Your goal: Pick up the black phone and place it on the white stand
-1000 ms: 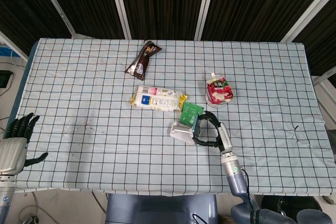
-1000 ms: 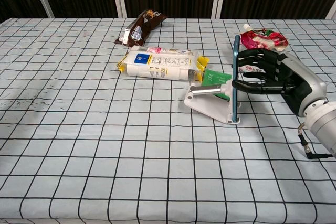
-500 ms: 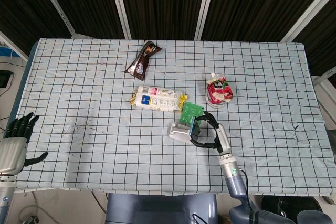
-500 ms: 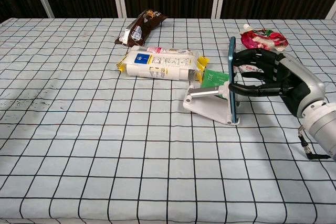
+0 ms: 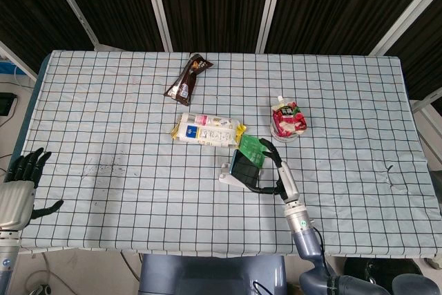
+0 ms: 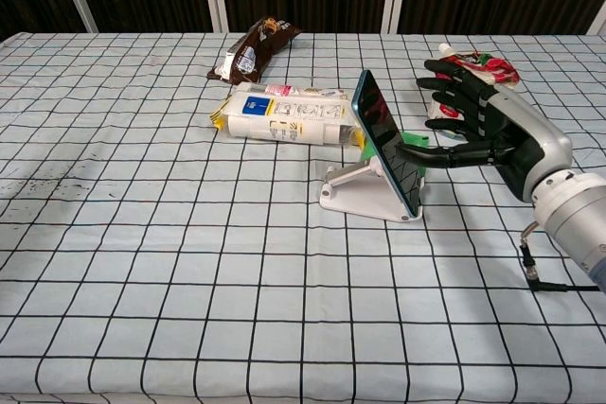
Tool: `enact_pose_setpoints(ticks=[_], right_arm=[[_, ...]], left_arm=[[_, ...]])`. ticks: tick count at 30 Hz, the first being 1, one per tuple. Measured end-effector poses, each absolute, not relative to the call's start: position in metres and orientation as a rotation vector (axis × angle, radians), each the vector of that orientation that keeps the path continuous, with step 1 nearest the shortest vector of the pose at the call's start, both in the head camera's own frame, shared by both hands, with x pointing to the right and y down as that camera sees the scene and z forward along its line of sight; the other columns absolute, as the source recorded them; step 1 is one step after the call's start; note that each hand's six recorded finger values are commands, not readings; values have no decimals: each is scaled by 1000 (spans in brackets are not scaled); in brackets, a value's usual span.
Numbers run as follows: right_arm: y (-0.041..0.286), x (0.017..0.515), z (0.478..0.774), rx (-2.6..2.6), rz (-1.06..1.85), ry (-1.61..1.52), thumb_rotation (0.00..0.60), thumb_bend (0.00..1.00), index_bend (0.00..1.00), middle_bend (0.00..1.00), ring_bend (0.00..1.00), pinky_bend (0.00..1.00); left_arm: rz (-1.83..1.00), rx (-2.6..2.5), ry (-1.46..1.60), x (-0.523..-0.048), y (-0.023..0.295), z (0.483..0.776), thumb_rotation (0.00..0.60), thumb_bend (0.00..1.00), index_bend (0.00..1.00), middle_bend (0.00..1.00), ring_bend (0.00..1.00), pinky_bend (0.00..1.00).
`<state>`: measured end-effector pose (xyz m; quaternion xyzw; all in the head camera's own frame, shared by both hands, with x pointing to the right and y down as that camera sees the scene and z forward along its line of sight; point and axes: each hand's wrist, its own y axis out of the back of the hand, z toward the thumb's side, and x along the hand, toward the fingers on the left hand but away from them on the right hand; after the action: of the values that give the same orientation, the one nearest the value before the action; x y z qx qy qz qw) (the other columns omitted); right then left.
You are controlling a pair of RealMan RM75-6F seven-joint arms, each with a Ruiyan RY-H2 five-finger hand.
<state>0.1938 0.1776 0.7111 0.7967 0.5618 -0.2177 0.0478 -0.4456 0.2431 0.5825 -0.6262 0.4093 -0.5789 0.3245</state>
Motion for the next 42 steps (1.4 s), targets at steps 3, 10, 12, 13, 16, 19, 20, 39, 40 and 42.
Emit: enact_pose_setpoints(ticks=[3, 10, 12, 13, 16, 19, 20, 39, 40, 42], right_arm=[[177, 195, 709, 2428, -675, 1722, 600, 91, 49, 63, 0, 137], [170, 203, 697, 2447, -688, 1774, 600, 88, 37, 59, 0, 137], [165, 206, 687, 2452, -665, 1813, 600, 85, 35, 59, 0, 137], [162, 209, 682, 2454, -655, 1836, 600, 84, 34, 59, 0, 137], [152, 216, 663, 2451, -623, 1914, 600, 82, 35, 59, 0, 136], [143, 226, 646, 2440, -618, 1983, 600, 87, 35, 59, 0, 137], [141, 230, 641, 2439, -629, 2002, 600, 91, 35, 58, 0, 136], [180, 366, 594, 2764, -1974, 1594, 600, 114, 0, 0, 0, 136], [185, 371, 592, 2754, -2055, 1560, 600, 114, 0, 0, 0, 136], [192, 379, 590, 2730, -2166, 1522, 600, 115, 0, 0, 0, 136]], left_arm=[[-1515, -1645, 1077, -445, 243, 582, 600, 0, 0, 0, 0, 0], [-1505, -1653, 1089, -445, 242, 581, 600, 0, 0, 0, 0, 0], [-1500, -1661, 1095, -444, 242, 581, 600, 0, 0, 0, 0, 0], [-1497, -1665, 1096, -444, 242, 581, 600, 0, 0, 0, 0, 0], [-1486, -1675, 1095, -442, 242, 580, 600, 0, 0, 0, 0, 0], [-1471, -1681, 1096, -441, 242, 578, 600, 0, 0, 0, 0, 0], [-1467, -1682, 1099, -441, 242, 578, 600, 0, 0, 0, 0, 0], [-1486, -1622, 1011, -446, 244, 575, 600, 0, 0, 0, 0, 0], [-1492, -1616, 1009, -446, 244, 575, 600, 0, 0, 0, 0, 0], [-1498, -1604, 1008, -447, 244, 575, 600, 0, 0, 0, 0, 0]])
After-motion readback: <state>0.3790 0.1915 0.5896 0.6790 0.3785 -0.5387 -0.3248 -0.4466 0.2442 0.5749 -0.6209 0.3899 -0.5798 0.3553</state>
